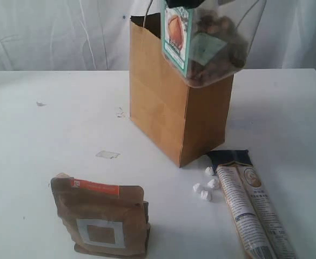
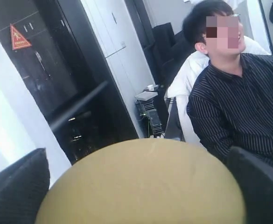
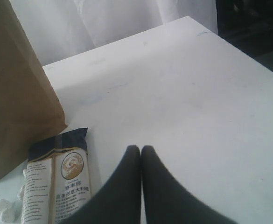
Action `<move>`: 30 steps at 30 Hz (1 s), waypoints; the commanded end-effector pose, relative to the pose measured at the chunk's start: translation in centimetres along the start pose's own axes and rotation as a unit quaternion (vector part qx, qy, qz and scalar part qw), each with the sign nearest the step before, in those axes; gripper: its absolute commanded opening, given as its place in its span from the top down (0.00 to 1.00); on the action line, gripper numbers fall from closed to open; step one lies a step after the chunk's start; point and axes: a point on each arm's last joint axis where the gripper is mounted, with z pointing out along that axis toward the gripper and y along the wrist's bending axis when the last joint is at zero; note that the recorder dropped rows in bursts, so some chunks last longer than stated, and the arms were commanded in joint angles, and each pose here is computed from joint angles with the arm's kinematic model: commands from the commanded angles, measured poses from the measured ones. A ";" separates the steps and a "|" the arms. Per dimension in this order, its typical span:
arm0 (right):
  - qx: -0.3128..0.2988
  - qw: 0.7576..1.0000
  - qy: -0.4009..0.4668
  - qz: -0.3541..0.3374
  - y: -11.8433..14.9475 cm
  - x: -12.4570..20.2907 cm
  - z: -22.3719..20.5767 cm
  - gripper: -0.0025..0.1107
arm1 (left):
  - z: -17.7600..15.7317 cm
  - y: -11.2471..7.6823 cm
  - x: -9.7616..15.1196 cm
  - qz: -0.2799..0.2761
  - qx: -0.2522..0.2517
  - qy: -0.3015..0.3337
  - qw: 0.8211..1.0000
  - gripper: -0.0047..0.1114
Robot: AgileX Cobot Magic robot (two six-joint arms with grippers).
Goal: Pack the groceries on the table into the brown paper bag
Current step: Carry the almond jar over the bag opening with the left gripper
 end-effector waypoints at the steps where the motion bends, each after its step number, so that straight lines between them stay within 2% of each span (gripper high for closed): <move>1: 0.002 1.000 -0.004 0.002 0.0 0.0 0.0 0.98 | 0.8 0.5 -1.6 0.071 0.012 -0.054 0.996 0.96; 6: 0.002 1.000 -0.004 0.002 0.0 0.0 0.0 0.98 | 1.6 1.3 -2.1 0.083 0.008 -0.066 0.994 0.96; 11: 0.002 1.000 -0.004 0.002 0.0 0.0 0.0 0.98 | 3.4 0.9 -2.7 0.084 -0.006 -0.064 0.994 0.96; 18: 0.002 1.000 -0.004 0.002 0.0 0.0 0.0 0.98 | 6.6 0.5 -2.1 0.207 -0.053 0.037 0.976 0.96; 21: 0.002 1.000 -0.004 0.002 0.0 0.0 0.0 0.98 | 7.4 0.9 -0.9 0.223 -0.063 0.059 0.971 0.96; 26: 0.002 1.000 -0.004 0.002 0.0 0.0 0.0 0.98 | 8.0 2.4 0.7 0.226 -0.123 0.103 0.961 0.96; 30: 0.002 1.000 -0.004 0.002 0.0 0.0 0.0 0.98 | 8.3 2.5 1.5 0.244 -0.123 0.118 0.955 0.96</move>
